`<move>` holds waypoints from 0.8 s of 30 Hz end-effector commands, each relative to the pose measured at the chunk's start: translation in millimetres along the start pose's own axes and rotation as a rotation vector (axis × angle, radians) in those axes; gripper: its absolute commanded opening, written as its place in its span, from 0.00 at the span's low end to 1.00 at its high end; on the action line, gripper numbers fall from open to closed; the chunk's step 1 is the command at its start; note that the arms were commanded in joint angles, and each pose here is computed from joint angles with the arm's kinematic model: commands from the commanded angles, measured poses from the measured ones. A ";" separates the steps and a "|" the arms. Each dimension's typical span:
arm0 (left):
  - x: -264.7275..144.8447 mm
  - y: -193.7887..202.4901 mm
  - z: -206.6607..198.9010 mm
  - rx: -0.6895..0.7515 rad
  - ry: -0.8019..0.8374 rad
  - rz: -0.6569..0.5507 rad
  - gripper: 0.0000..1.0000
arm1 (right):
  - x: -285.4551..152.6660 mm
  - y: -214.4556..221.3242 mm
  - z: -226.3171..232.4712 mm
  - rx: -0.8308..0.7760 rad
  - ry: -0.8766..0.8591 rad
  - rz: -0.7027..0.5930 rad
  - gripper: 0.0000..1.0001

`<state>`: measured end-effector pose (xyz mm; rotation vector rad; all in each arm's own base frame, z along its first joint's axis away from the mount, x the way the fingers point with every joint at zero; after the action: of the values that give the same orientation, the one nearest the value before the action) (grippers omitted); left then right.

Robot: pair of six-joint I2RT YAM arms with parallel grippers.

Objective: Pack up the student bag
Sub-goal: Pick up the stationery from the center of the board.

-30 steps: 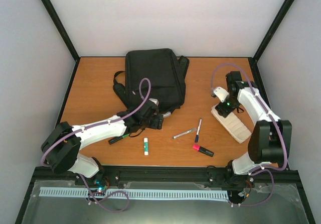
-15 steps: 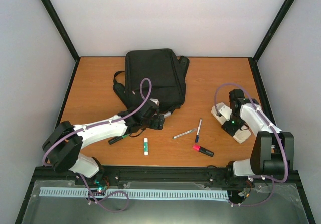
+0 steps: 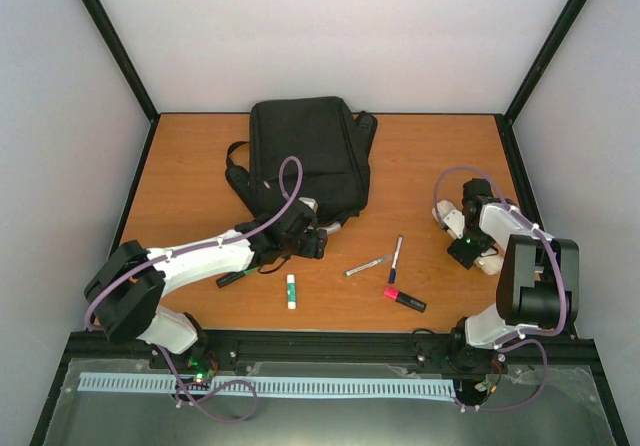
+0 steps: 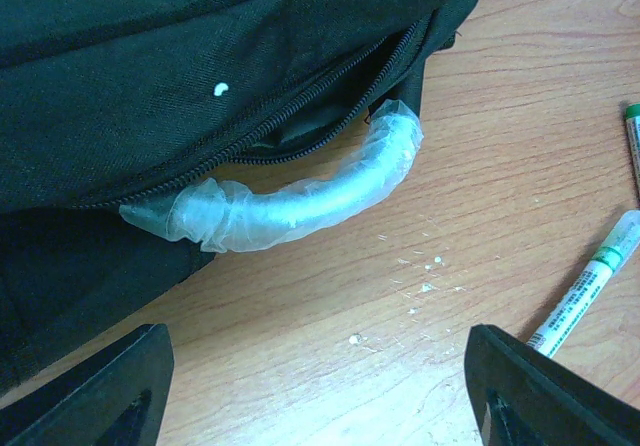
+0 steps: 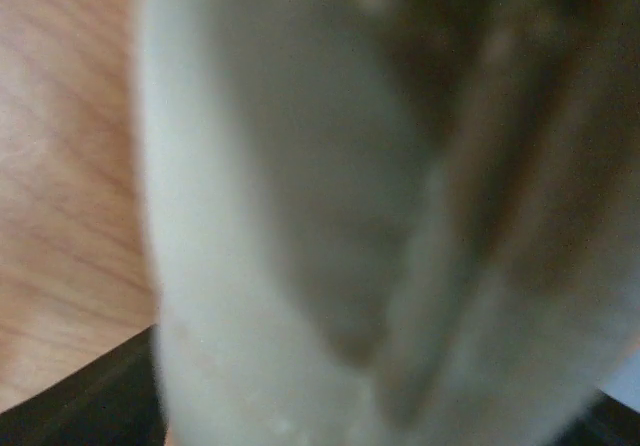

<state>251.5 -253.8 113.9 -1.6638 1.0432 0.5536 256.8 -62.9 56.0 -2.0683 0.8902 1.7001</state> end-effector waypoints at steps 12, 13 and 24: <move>-6.5 -14.6 -1.2 0.017 -0.035 -0.035 0.83 | -60.2 -37.9 -22.1 0.118 -0.100 -0.301 0.43; -9.7 -18.1 -2.3 0.024 -0.037 -0.044 0.83 | -64.0 -42.4 -20.9 0.129 -0.125 -0.326 0.41; -34.3 -55.6 -9.0 0.234 -0.134 -0.093 0.81 | -101.5 -113.1 -14.2 0.222 -0.369 -0.601 0.36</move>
<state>269.3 -249.2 149.6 -1.5639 0.9381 0.5121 318.1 9.8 134.8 -1.7609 0.3991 1.4961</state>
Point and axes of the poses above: each gripper's point midway between its finger pads, its own x axis out along the fingers, its own z axis along the line the jaws close on, y = z × x, the point moved 3 cm from there along -x, back along the fingers, and after that the axes turned 10 degrees about -x, right-handed, at the moved point
